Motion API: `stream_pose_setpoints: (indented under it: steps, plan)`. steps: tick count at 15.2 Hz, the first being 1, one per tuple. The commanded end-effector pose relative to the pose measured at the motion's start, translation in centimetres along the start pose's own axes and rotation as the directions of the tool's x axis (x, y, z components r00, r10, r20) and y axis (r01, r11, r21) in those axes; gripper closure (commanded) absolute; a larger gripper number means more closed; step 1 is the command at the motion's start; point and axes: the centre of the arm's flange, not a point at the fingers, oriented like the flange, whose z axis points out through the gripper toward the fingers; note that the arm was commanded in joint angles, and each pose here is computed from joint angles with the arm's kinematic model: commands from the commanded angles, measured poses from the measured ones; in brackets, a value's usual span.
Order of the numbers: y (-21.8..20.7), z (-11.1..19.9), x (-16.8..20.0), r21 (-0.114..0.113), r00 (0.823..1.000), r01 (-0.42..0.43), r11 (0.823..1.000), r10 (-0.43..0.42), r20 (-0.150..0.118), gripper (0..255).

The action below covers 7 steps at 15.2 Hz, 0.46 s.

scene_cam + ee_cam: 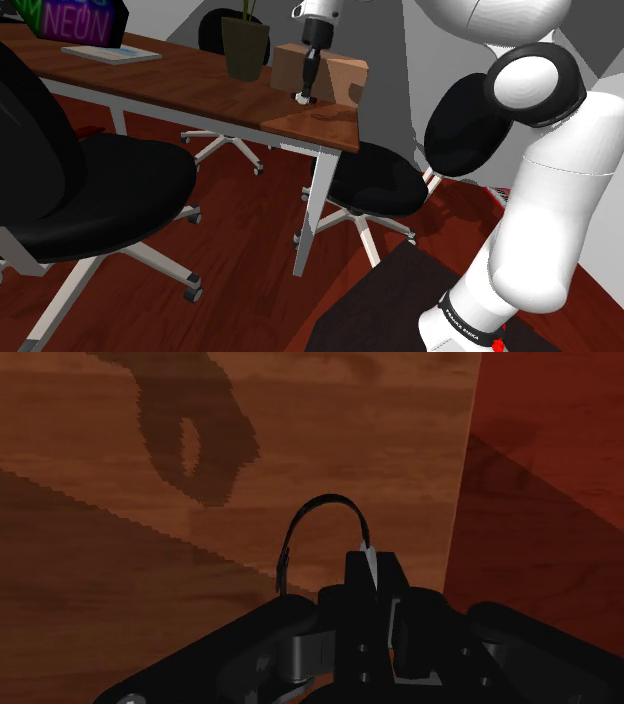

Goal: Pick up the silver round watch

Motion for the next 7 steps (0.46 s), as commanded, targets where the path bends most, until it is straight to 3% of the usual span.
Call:
stream_pose_setpoints:
  steps: [1, 7]
  plan:
    - [-0.3, -1.1, 0.0, 0.000, 1.000, 0.000, 1.000, 0.000, 0.000, 255]
    - [-0.7, -3.2, 0.0, 0.000, 1.000, 0.000, 1.000, 0.000, 0.000, 255]
